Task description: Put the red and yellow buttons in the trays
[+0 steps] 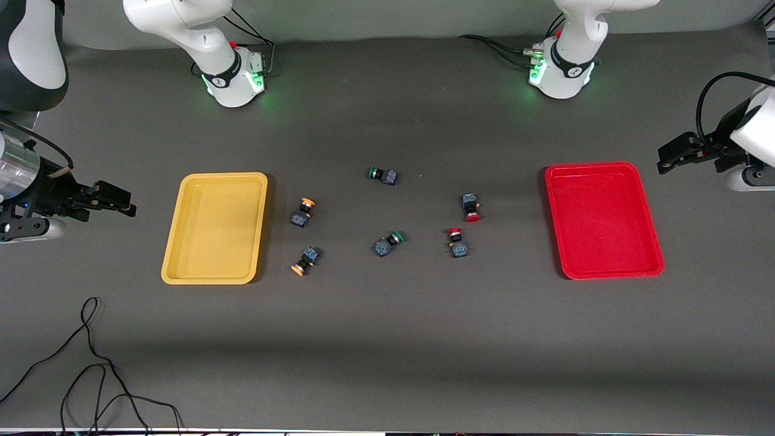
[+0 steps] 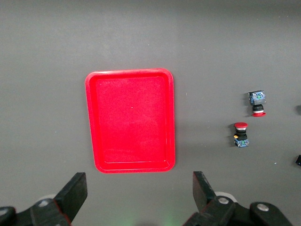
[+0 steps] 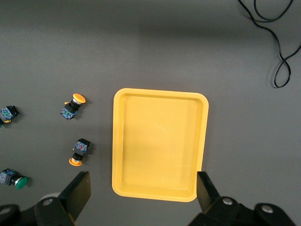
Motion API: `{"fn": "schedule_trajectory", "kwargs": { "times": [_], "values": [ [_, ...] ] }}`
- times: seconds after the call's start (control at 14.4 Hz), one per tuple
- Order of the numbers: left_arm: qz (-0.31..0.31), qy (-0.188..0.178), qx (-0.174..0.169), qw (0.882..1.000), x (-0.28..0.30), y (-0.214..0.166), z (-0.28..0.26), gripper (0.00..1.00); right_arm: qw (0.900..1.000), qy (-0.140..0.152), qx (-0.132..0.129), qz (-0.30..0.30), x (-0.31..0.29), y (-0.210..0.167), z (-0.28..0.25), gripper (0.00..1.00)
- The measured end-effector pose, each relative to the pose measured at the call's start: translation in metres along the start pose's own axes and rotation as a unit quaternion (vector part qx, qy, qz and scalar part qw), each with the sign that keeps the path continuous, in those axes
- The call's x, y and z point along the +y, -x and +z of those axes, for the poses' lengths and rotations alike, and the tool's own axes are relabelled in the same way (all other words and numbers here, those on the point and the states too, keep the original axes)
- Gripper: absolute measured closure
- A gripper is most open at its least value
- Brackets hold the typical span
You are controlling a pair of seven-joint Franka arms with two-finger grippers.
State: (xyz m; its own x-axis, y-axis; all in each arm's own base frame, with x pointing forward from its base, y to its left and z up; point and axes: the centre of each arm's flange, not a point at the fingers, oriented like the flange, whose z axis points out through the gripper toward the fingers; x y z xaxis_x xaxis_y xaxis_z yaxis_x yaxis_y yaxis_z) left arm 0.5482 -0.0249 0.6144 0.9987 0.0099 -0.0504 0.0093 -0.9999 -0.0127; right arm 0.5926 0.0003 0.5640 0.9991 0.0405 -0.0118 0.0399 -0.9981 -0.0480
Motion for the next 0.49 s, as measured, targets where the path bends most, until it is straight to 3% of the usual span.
{"fn": "schedule_trajectory", "kwargs": {
  "times": [0.49],
  "values": [
    [0.000, 0.000, 0.000, 1.000, 0.0000, 0.0000, 0.0000, 0.00, 1.000, 0.000, -0.006, 0.006, 0.0066, 0.0015, 0.0011, 0.00]
  ]
}}
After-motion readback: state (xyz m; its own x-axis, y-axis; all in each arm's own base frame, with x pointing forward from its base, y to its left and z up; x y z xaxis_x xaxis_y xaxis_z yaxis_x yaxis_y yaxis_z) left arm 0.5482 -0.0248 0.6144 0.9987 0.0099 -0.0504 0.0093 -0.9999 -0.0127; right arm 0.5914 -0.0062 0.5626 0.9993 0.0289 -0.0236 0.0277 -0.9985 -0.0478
